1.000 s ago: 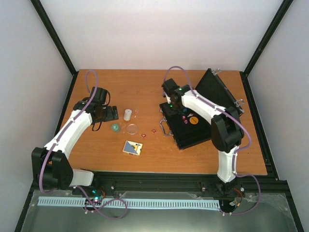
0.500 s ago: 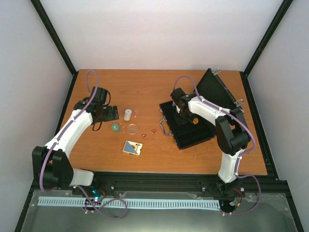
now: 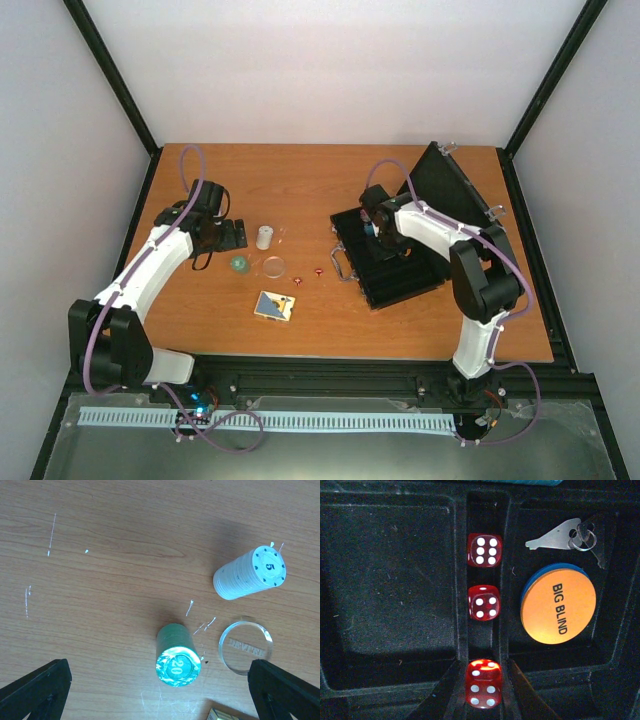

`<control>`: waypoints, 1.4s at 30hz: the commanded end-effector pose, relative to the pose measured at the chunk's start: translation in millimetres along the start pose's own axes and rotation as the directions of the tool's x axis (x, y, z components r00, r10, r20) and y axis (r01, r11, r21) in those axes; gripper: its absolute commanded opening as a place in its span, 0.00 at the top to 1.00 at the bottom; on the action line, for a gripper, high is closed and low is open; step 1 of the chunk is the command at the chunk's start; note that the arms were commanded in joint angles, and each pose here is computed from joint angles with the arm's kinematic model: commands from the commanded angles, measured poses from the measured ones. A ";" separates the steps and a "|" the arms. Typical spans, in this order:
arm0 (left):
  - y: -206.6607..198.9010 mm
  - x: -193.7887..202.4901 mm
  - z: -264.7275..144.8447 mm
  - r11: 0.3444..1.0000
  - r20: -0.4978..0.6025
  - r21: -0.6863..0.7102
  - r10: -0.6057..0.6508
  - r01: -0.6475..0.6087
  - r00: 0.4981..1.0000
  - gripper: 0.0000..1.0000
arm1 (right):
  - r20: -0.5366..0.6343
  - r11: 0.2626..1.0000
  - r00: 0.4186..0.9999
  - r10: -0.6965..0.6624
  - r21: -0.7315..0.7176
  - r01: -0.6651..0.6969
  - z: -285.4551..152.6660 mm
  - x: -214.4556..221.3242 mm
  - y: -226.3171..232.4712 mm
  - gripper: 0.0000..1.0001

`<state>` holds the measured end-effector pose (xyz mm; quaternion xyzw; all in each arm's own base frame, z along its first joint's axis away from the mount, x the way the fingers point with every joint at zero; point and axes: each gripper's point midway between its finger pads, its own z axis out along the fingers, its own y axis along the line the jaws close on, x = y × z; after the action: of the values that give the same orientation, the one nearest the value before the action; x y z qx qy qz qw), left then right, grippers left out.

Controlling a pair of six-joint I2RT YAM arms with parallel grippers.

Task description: Pack up texas hold em set

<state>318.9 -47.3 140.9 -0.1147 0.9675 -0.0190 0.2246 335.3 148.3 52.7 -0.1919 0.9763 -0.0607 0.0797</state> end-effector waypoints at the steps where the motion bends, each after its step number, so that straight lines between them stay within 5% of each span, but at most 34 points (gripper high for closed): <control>1: -2.4 -7.2 0.2 1.000 0.020 0.008 -0.004 0.004 1.000 0.00 | 0.003 1.000 1.000 0.018 0.013 -0.018 6.9 -6.5 -4.9 0.88; 33: -0.1 -7.8 0.0 1.000 0.026 -0.003 -0.006 0.006 1.000 0.00 | 0.047 0.998 0.997 0.061 -0.013 -0.061 31.1 -12.3 -11.4 0.88; 38: -0.9 -7.8 0.9 1.000 0.024 -0.001 -0.004 0.004 1.000 0.00 | 0.043 0.999 0.998 0.053 -0.008 -0.053 29.1 -10.2 -12.5 0.70; 42: -0.6 -8.5 0.1 1.000 0.028 -0.002 -0.003 0.003 1.000 0.00 | 0.057 0.999 0.997 0.051 -0.012 -0.051 22.5 -13.3 -12.9 0.66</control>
<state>320.2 -46.6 141.3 -0.1154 0.9668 -0.0171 0.2273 359.6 140.1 27.7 -0.1663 0.9788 -0.0520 0.1077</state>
